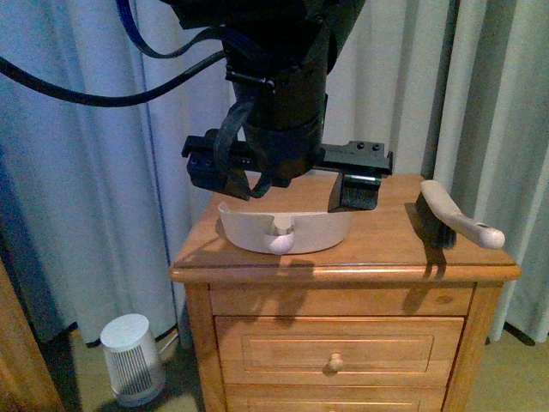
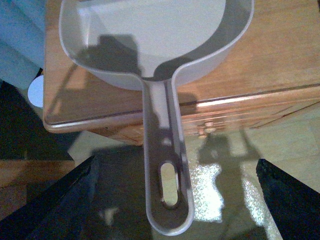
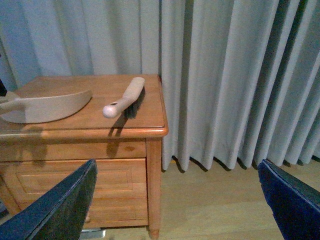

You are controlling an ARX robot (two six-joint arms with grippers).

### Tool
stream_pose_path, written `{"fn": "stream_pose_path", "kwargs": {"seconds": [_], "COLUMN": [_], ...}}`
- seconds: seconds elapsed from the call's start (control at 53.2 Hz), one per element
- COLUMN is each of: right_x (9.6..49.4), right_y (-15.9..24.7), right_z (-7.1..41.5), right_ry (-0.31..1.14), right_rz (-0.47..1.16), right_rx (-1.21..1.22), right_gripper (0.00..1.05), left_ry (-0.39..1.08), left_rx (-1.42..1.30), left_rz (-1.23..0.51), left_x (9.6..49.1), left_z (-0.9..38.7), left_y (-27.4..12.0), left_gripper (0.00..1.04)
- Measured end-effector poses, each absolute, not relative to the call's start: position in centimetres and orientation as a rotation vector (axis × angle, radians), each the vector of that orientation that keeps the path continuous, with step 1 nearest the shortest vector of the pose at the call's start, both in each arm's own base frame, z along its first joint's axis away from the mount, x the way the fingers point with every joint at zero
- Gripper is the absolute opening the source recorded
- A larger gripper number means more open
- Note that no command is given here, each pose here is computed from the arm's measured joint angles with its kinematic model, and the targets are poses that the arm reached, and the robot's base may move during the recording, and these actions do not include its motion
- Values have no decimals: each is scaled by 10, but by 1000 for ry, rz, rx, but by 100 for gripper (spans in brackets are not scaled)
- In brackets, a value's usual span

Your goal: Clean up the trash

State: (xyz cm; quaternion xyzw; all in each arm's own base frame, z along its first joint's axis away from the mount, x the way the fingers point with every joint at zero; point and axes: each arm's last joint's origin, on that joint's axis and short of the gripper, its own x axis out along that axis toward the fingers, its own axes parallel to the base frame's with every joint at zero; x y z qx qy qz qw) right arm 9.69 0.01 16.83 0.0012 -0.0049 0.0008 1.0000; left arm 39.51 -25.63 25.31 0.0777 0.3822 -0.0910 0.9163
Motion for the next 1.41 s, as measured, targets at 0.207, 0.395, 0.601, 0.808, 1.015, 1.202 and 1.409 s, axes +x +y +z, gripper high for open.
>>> {"fn": "stream_pose_path", "kwargs": {"seconds": [0.207,0.395,0.601,0.808,1.015,1.202,1.409], "right_x": [97,97,97,97,97,97,97], "right_y": [0,0,0,0,0,0,0], "right_z": [168,168,168,168,168,168,168], "right_ry": [-10,-10,-10,-10,-10,-10,-10], "right_rz": [2,2,2,2,2,2,2], "right_rx": [2,2,2,2,2,2,2], "right_gripper": [97,97,97,97,97,97,97], "left_ry": [822,823,840,842,848,842,863], "left_rx": [160,148,142,136,139,137,146], "left_rz": [-176,-155,-134,-145,-149,-151,-153], "left_x": [407,420,433,434,436,437,434], "left_z": [234,227,214,211,201,199,191], "left_y": [-256,-250,-241,-242,-245,-246,-245], "left_gripper": [97,97,97,97,97,97,97]}}
